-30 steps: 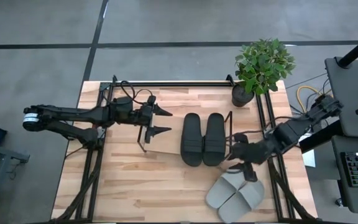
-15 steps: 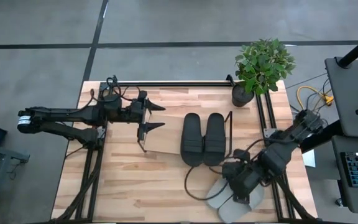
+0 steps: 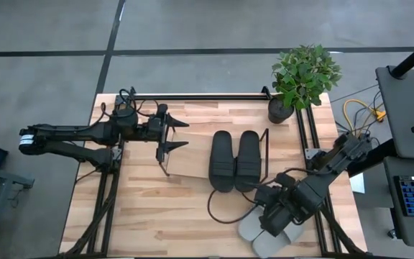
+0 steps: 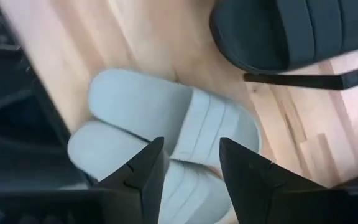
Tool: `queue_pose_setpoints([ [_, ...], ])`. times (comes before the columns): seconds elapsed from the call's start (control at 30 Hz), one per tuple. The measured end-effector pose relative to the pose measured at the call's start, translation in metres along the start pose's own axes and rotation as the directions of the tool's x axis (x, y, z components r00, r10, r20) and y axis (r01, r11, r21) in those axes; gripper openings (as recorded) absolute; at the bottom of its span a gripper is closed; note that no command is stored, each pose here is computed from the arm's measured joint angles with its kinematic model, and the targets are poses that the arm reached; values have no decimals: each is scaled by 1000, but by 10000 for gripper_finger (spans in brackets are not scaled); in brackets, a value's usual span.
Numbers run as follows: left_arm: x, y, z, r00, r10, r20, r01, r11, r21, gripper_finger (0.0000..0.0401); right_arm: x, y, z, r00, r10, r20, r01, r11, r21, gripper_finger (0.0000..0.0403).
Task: Pick and place slides into the shelf
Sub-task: Put the left gray slides on the shelf
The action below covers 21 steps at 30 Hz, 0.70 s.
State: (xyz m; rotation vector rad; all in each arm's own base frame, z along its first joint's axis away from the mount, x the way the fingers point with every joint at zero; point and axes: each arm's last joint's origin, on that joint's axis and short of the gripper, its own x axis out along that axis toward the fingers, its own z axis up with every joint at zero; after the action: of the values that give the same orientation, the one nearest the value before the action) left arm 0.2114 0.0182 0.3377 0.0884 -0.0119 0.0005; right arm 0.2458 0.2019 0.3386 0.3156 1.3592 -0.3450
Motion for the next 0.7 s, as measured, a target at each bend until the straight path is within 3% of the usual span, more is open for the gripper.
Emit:
queue_pose_setpoints([
  [0.5, 0, 0, -3, 999, -4, -35, 4, 1000, -4, 270, 68, 54, -14, 984, -158, -79, 168, 977, 133, 155],
  [0.7, 2, 0, -6, 999, -4, -44, 4, 1000, -5, 270, 91, 80, -8, 975, -191, -115, 204, 972, 115, 153],
])
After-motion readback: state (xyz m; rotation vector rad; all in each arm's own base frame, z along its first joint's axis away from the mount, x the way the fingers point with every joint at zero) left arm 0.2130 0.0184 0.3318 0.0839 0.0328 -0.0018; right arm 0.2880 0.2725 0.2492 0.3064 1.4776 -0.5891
